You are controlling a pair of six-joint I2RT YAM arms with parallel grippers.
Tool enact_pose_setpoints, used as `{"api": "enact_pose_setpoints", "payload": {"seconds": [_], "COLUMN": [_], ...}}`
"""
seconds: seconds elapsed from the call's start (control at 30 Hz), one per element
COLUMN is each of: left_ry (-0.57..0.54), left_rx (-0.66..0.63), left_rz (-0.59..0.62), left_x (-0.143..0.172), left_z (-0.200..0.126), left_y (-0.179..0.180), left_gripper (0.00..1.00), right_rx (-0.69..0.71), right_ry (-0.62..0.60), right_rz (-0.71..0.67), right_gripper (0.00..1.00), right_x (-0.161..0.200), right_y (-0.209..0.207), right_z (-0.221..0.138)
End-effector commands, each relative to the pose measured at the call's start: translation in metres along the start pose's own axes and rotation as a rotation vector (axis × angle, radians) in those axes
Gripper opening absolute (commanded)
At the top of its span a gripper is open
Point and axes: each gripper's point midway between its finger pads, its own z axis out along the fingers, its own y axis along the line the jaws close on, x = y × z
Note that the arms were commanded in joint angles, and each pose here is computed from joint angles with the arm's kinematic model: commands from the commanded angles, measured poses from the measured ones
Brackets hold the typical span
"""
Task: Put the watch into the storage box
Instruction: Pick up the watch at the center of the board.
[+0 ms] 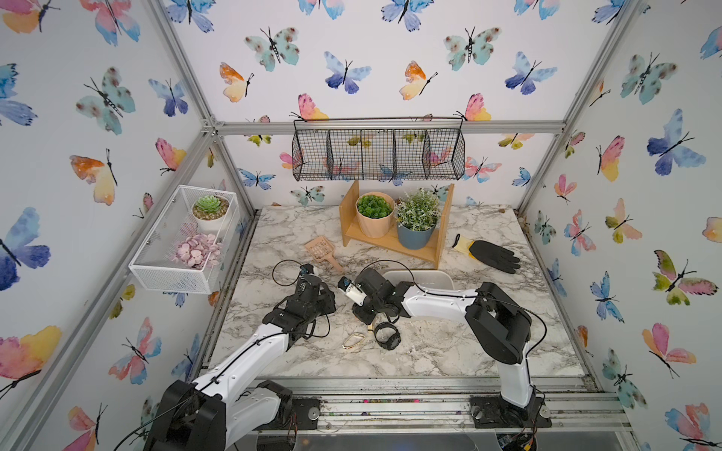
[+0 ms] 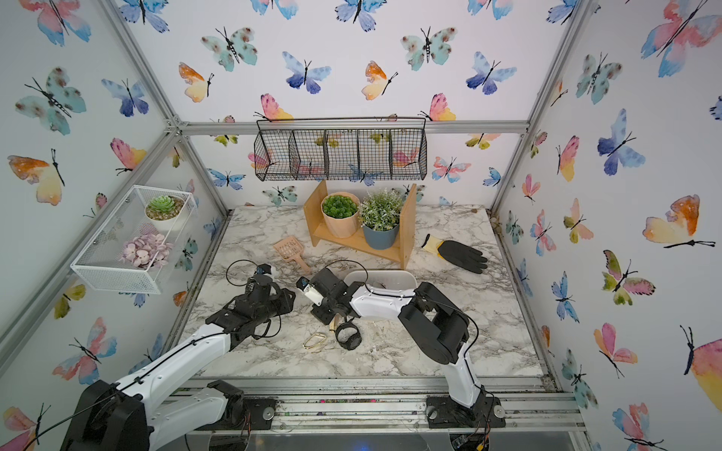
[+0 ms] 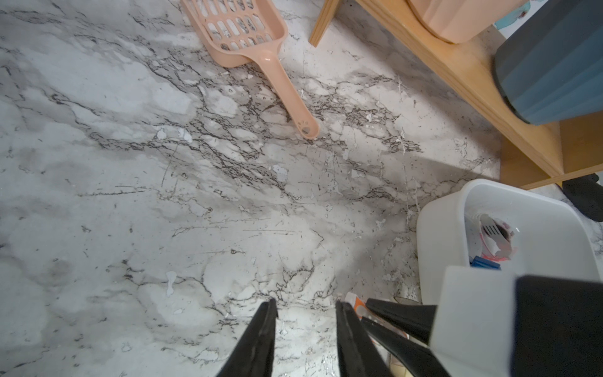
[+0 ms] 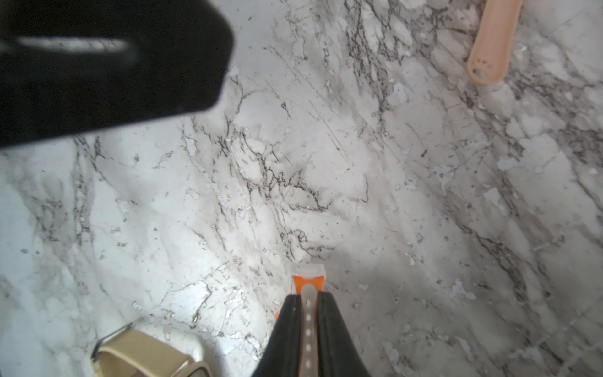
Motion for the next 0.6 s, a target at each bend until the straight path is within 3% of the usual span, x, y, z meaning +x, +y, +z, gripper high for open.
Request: {"api": "enact_pose_setpoints", "payload": {"seconds": [0.0,0.3,0.57], "left_ry": [-0.009,-0.001,0.051], "left_rx": [0.002,0.013,0.237], "left_rz": [0.014,0.013,0.156], "left_x": [-0.006,-0.005,0.004], "left_z": [-0.006,-0.006,-0.011], "left_y": [-0.002,-0.004,-0.062], "left_gripper": [0.35,0.36,0.40], "right_rx": [-0.078,-0.060,0.080], "right_ry": [-0.132,-0.270,-0.294], "right_rz": [-0.005,-0.011,0.002], "right_gripper": [0.15,0.14,0.14], "right_x": [-0.032,-0.054,-0.048], "right_y": [0.018,0.020,-0.008], "right_z": [-0.026,-0.070,-0.109]}}
